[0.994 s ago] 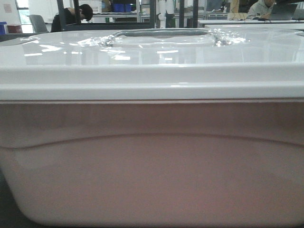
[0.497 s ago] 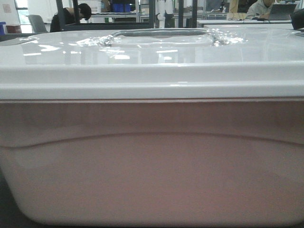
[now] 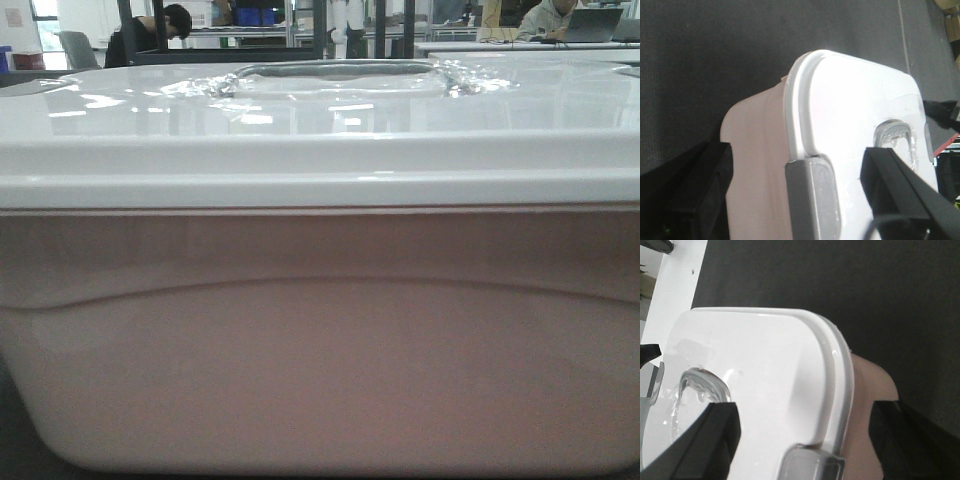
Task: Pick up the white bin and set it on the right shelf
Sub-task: 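Close both grippers on the white bin's end grips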
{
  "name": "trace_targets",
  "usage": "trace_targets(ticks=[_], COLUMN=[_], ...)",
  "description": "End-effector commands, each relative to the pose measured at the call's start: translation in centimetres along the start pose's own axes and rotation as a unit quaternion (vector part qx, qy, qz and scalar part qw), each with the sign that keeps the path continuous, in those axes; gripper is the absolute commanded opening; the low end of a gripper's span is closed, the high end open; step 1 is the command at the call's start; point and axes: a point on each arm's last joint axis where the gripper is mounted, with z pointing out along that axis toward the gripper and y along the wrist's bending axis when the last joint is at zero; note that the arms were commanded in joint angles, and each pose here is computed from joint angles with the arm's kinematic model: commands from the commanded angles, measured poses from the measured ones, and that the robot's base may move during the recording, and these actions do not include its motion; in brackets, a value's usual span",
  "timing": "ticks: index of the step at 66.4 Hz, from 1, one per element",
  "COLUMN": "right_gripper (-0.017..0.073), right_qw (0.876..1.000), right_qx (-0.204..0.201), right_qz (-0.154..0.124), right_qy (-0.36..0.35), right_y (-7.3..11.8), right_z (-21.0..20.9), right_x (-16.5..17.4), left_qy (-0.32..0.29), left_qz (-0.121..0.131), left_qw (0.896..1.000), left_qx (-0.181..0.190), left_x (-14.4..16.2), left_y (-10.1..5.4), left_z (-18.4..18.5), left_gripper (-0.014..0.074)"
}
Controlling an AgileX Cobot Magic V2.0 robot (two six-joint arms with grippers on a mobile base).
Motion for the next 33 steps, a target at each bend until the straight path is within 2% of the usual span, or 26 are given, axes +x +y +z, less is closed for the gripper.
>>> trace_targets(ticks=[1, 12, 23, 33], right_gripper=[0.0623, 0.0623, 0.0623, 0.0623], right_qw=[0.998, 0.998, 0.998, 0.998], right_qx=[-0.059, -0.050, -0.045, -0.040], right_qz=[-0.011, 0.004, 0.006, 0.015], right_qy=[0.025, 0.035, 0.034, 0.037], right_y=[2.1, 2.0, 2.2, 2.2], right_z=[-0.9, -0.9, -1.1, -1.1], right_x=[1.2, 2.3, 2.6, 2.7], left_qy=[0.001, 0.005, 0.045, 0.046], left_qz=[0.010, 0.013, 0.032, 0.024], left_qw=[0.998, 0.998, 0.996, 0.997], left_qx=[0.066, 0.068, 0.063, 0.063], left_x=[-0.2, -0.1, 0.6, 0.8], left_y=[-2.2, -2.3, -2.9, -3.3], left_z=[-0.7, -0.6, 0.5, 0.4], left_gripper=[0.0430, 0.0430, 0.0430, 0.0430])
